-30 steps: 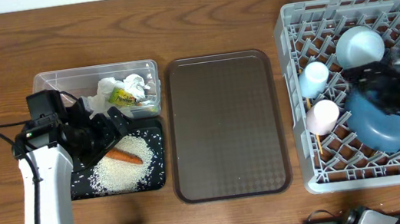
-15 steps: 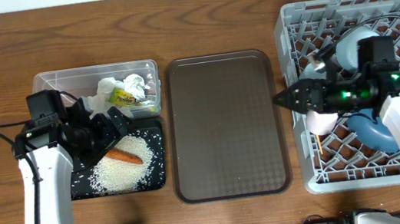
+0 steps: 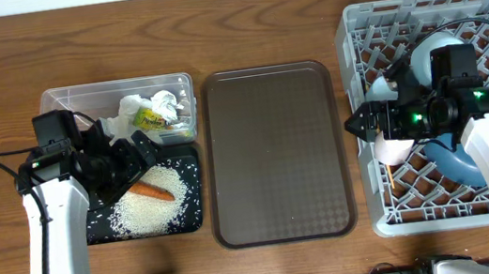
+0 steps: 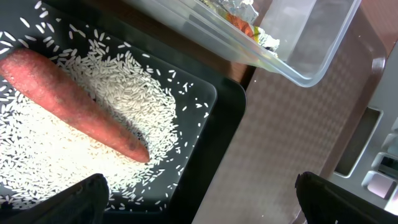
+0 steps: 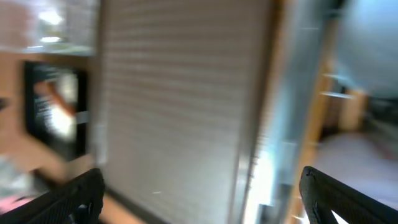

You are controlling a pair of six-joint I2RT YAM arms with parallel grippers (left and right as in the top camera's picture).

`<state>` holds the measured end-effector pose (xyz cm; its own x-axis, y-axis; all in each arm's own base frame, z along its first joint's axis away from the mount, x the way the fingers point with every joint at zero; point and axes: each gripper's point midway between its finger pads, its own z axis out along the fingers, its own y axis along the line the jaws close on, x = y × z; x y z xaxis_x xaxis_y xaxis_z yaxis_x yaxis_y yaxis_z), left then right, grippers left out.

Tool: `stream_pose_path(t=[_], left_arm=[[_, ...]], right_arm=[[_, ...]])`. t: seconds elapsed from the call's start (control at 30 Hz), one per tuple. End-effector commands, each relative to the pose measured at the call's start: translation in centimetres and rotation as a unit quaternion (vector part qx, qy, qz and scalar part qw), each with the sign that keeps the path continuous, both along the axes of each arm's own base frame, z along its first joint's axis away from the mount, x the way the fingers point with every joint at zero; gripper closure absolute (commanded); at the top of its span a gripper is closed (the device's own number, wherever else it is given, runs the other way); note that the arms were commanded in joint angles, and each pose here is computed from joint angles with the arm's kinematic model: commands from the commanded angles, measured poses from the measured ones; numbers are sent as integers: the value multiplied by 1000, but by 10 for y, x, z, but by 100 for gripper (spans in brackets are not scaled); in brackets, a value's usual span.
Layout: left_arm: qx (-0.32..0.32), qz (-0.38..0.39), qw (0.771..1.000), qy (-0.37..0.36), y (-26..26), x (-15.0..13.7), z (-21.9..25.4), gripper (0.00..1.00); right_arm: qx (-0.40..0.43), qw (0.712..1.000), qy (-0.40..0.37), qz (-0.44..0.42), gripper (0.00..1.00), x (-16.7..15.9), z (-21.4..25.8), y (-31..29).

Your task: Sort waste into correct bins and load items into the dishwasher rack

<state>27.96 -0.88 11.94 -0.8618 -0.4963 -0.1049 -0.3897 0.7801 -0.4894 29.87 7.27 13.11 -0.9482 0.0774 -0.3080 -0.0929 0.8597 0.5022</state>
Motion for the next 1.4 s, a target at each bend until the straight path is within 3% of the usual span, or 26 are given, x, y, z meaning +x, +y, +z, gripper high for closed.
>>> stream_pose_path(t=[0.0, 1.13, 1.37], left_arm=[[-3, 5, 1000, 6, 1, -2, -2, 1], [-3, 6, 1000, 6, 1, -2, -2, 1], [-3, 6, 1000, 6, 1, -2, -2, 1]], right_arm=[[-97, 995, -14, -20, 1, 8, -5, -29], [-107, 994, -16, -24, 1, 7, -4, -32], [-109, 990, -81, -30, 1, 3, 32, -31]])
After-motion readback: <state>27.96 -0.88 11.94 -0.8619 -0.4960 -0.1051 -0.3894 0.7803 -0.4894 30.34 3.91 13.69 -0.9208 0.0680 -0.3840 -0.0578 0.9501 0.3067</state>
